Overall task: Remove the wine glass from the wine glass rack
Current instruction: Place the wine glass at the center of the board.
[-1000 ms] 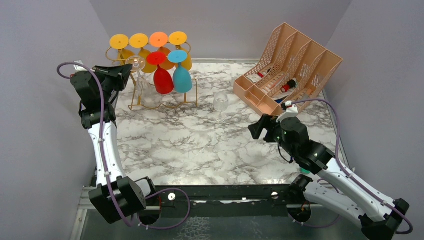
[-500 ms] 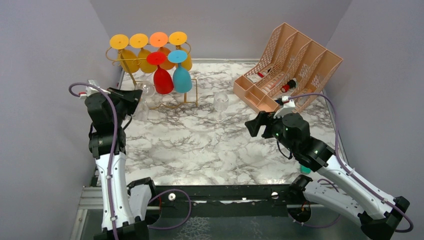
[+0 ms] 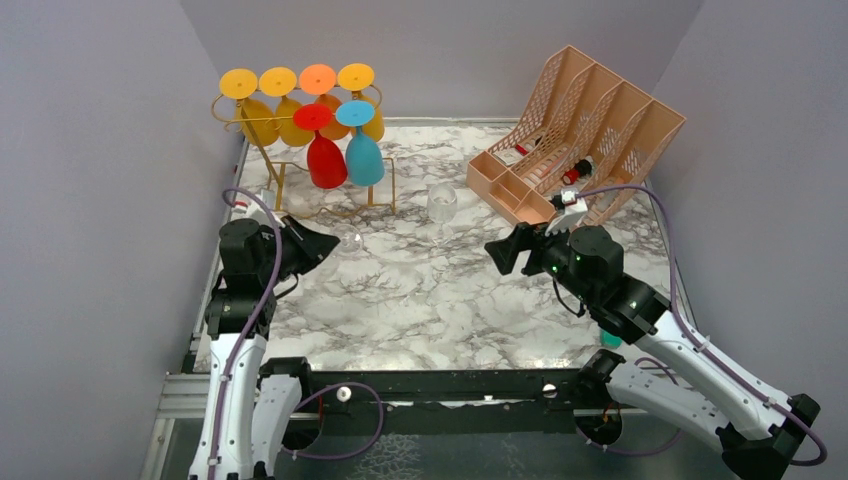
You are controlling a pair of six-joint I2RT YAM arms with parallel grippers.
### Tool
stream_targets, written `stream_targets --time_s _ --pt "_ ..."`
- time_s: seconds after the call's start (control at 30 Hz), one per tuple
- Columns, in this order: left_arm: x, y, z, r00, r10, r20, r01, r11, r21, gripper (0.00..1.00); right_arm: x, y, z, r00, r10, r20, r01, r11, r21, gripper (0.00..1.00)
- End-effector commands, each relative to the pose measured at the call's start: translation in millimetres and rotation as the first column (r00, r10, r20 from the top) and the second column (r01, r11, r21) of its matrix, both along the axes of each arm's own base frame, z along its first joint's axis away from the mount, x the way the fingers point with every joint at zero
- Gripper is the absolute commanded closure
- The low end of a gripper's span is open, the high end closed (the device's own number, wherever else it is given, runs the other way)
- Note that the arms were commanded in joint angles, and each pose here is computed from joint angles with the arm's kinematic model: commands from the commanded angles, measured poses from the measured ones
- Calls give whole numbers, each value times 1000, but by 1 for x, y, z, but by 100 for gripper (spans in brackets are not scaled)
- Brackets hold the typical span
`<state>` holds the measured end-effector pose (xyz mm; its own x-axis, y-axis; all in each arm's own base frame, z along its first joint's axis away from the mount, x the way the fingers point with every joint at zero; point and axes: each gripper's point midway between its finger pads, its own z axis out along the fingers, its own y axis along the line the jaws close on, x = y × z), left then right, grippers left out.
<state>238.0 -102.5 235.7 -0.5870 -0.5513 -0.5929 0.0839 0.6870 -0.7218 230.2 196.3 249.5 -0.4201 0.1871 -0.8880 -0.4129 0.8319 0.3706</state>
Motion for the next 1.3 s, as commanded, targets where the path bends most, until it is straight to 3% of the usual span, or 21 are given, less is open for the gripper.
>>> stream_targets --time_s 0.0,0.23,0.53,0.7,0.83,1.03,1.2,1.27 --pt "-17 -41 17 927 -349 140 352 936 3 100 -8 16 6 996 87 -2 -87 995 42 10" --pt "-39 -71 30 806 -552 212 563 826 10 100 -32 50 9 957 289 -25 -282 947 152 13" --pt "-59 -109 27 711 -666 225 676 736 44 100 -62 95 9 830 552 -79 -508 806 303 28" --pt "-65 -133 25 668 -709 226 715 696 70 100 -71 110 4 764 632 -130 -561 750 349 37" --pt "-69 -146 21 646 -730 223 738 672 62 100 -81 117 -1 698 699 -154 -614 696 372 48" --pt "-77 -161 20 613 -756 228 766 640 61 100 -83 122 -12 663 723 -196 -621 677 395 63" --pt "-78 -165 17 610 -762 218 770 635 62 100 -82 124 -11 666 725 -179 -617 669 415 92" --pt "-79 -165 16 610 -762 217 770 634 62 99 -82 124 -12 669 722 -177 -614 671 417 99"
